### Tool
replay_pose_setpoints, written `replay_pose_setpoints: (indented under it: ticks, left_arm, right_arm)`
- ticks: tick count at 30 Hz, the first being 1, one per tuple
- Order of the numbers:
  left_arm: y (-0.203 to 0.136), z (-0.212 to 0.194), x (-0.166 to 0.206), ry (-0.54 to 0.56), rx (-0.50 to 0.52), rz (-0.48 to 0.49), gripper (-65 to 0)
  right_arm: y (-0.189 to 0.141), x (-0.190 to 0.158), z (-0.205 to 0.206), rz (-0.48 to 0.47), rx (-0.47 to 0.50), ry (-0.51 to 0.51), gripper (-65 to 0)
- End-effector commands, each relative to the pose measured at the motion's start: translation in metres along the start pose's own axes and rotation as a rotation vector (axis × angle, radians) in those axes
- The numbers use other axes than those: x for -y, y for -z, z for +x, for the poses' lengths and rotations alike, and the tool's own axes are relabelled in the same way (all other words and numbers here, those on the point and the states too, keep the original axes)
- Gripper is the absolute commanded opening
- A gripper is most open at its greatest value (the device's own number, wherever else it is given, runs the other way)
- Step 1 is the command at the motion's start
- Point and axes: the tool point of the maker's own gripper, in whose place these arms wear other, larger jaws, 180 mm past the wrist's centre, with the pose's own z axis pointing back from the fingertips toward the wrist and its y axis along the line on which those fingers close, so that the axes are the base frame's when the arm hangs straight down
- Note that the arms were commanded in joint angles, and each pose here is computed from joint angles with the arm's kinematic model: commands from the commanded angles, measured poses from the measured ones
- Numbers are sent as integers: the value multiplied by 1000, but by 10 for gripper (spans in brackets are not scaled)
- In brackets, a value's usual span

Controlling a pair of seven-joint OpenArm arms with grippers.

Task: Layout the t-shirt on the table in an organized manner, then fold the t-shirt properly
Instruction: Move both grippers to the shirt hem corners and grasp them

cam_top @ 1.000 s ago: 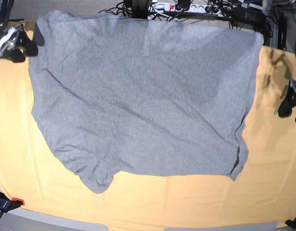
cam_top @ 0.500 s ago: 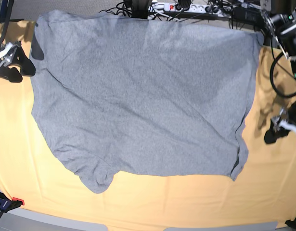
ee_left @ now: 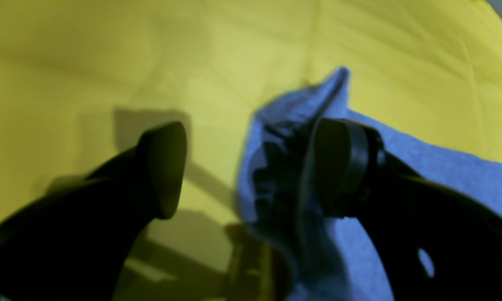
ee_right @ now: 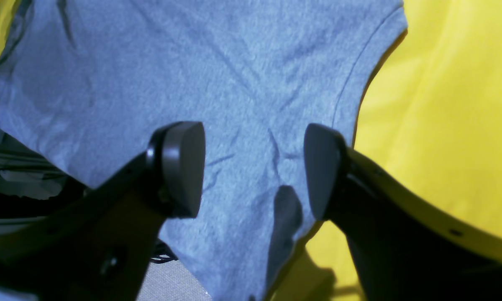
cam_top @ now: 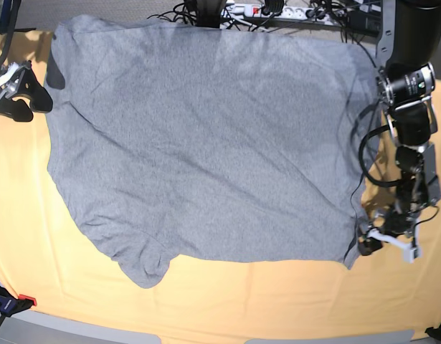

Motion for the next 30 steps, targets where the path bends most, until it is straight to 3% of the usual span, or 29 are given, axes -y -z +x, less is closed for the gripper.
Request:
replay_pose_setpoints:
  ticks: [1, 6, 10, 12, 14, 18, 19, 25, 28, 30]
  left_arm:
    - [1, 27, 11, 2, 69, -28, -169]
    - [10, -5, 43, 0, -3, -117, -169]
    - [7, -9, 63, 21, -18, -224, -172]
    - [5, -5, 64, 17, -11, -237, -210]
    - [5, -4, 62, 21, -15, -234, -312]
    - [2, 0, 53, 29, -12, -218, -617]
    - [1, 1, 51, 30, -11, -214, -650]
    - [-2, 6, 50, 40, -1, -238, -650]
    - [-6, 4, 60, 60, -14, -301, -650]
    - [-8, 3, 62, 48, -25, -322, -650]
  right_arm:
    - [-5, -1, 12, 1, 32, -30, -260]
    - [-5, -1, 12, 1, 32, -30, -260]
    - [-5, -1, 12, 1, 32, -30, -260]
    - [-5, -1, 12, 1, 32, -30, -260]
    - [-5, -1, 12, 1, 32, -30, -260]
    - [-5, -1, 12, 1, 32, -30, -260]
    - [-5, -1, 12, 1, 32, -30, -260]
    - [-4, -1, 13, 1, 35, -31, -260]
    - [-3, 3, 34, -11, 108, -54, -260]
    - [-2, 15, 50, -72, 149, -82, -260]
